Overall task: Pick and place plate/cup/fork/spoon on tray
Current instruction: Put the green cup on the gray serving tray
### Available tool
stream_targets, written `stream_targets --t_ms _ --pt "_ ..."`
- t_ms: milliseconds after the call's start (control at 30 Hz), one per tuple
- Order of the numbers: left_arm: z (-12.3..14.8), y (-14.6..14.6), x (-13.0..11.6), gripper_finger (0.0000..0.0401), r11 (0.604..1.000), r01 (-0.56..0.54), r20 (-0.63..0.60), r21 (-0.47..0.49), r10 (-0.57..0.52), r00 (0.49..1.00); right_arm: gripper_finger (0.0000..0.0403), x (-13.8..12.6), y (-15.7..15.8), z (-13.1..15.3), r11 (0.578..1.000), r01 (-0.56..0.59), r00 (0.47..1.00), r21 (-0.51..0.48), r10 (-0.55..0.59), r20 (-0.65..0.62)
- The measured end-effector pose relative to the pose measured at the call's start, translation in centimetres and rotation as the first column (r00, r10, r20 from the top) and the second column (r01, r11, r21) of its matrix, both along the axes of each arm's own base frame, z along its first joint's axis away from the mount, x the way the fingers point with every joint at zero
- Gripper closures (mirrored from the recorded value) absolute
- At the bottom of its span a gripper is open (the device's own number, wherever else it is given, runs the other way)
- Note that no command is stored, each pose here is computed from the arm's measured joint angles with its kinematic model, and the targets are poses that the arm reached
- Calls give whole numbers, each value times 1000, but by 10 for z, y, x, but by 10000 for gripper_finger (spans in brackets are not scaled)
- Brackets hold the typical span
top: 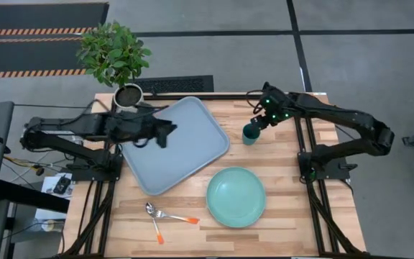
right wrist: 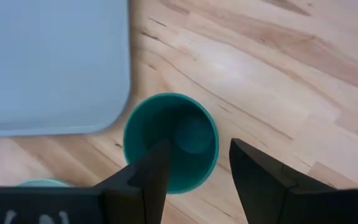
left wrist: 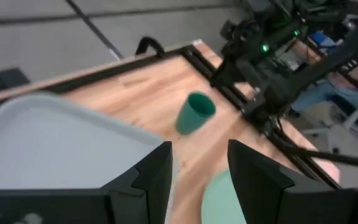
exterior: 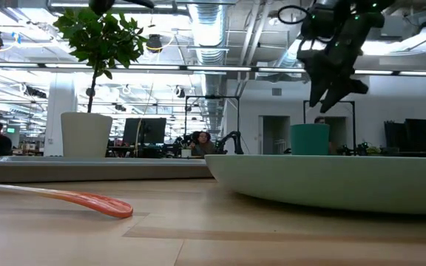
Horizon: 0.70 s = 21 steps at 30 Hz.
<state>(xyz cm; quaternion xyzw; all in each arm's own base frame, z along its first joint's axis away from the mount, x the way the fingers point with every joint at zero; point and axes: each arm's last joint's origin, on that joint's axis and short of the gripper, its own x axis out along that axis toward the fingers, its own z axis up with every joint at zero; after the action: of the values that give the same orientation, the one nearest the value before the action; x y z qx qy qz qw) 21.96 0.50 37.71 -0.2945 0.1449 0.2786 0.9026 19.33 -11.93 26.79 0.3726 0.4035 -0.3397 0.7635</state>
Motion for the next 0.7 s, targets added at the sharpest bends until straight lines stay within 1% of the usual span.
stream_targets --t_ms 67,167,200,267,333,400,533,633,700 --pt "-10 7 27 257 999 44 -7 9 -43 999 216 -4 3 5 1000 -1 1000 -6 1 11" --pt "-30 16 70 257 984 180 9 4 -180 984 220 -14 10 14 1000 9 999 -8 -9 38" --pt "-38 19 82 257 981 195 16 -3 -195 981 221 -18 12 17 1000 16 999 -8 -15 47" --pt "-52 29 104 257 984 177 17 -34 -176 984 224 -26 17 22 1000 22 998 -11 -22 61" --pt "-65 42 123 257 989 134 -20 -59 -136 991 226 -35 23 27 1000 31 998 -6 -30 63" --pt "-76 54 140 257 991 115 -56 -74 -119 991 227 -42 29 31 999 43 997 1 -43 68" --pt "-91 73 174 257 982 147 -74 -117 -156 985 227 -53 38 35 999 54 997 2 -54 55" --pt "-98 82 196 257 979 162 -80 -123 -173 982 227 -54 41 35 997 70 997 -11 -70 30" --pt "-103 86 208 257 979 155 -106 -131 -169 980 228 -54 43 34 997 69 998 -19 -69 14"
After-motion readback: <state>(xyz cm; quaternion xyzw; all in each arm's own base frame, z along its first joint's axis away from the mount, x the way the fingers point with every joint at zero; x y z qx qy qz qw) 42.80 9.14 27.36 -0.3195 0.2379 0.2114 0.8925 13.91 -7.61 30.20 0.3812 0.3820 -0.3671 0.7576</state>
